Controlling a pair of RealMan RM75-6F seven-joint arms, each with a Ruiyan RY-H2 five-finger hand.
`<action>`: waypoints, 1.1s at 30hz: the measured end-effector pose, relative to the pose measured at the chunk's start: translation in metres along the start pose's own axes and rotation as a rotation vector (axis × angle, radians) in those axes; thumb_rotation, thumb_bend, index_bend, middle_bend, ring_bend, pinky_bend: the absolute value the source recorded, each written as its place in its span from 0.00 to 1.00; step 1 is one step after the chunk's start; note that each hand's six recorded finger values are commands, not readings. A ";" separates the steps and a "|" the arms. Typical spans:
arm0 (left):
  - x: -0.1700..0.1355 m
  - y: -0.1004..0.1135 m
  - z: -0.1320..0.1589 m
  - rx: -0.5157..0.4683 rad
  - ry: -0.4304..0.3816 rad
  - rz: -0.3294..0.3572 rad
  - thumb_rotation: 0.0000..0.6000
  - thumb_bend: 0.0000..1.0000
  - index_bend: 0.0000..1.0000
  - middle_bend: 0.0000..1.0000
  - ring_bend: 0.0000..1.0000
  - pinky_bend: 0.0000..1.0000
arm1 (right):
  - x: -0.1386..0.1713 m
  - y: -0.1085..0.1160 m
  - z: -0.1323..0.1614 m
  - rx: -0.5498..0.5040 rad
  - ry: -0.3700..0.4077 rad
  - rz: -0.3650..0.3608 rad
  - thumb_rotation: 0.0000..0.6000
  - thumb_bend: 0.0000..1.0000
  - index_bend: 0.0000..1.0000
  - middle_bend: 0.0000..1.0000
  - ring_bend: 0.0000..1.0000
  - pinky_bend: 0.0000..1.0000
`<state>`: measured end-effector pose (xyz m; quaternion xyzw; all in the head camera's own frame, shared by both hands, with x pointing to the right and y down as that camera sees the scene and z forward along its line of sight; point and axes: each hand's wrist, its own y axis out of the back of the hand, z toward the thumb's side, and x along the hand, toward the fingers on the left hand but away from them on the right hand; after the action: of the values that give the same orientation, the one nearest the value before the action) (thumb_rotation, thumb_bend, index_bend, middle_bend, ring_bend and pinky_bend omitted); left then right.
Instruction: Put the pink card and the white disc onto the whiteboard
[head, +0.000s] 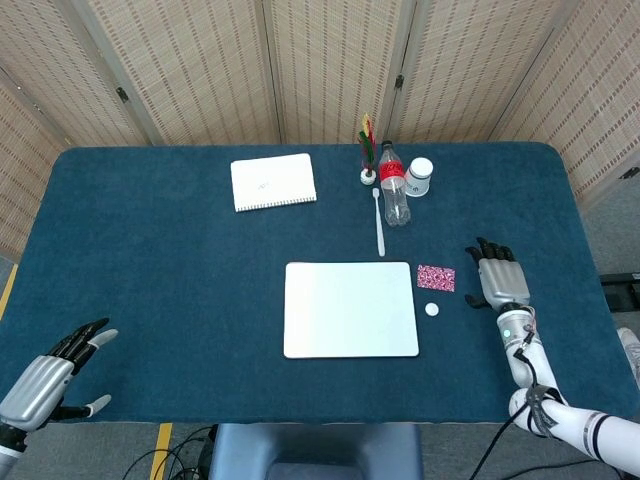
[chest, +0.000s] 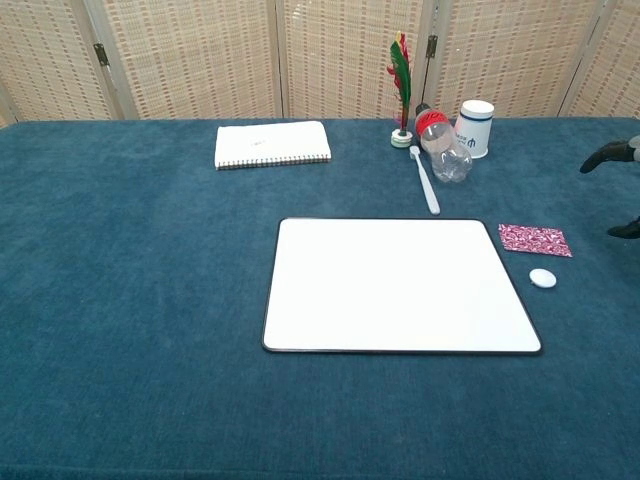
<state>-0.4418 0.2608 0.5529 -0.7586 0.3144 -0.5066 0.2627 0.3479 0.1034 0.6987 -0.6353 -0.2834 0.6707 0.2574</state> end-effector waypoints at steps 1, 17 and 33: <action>0.000 0.001 -0.001 -0.004 0.003 0.001 1.00 0.25 0.13 0.05 0.05 0.19 | -0.002 -0.001 0.003 0.007 0.001 0.001 1.00 0.18 0.17 0.00 0.00 0.00; 0.007 0.000 -0.009 0.007 0.032 -0.007 1.00 0.25 0.13 0.05 0.05 0.19 | -0.019 -0.020 0.015 0.014 -0.003 0.036 1.00 0.19 0.30 0.01 0.00 0.00; 0.006 0.000 -0.008 0.010 0.023 -0.006 1.00 0.25 0.13 0.05 0.05 0.19 | -0.023 -0.018 0.028 0.100 -0.002 0.067 1.00 0.14 0.16 0.00 0.00 0.00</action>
<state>-0.4473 0.2559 0.5592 -0.7523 0.3126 -0.5178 0.2612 0.3207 0.0985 0.7281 -0.6300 -0.2284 0.6930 0.2659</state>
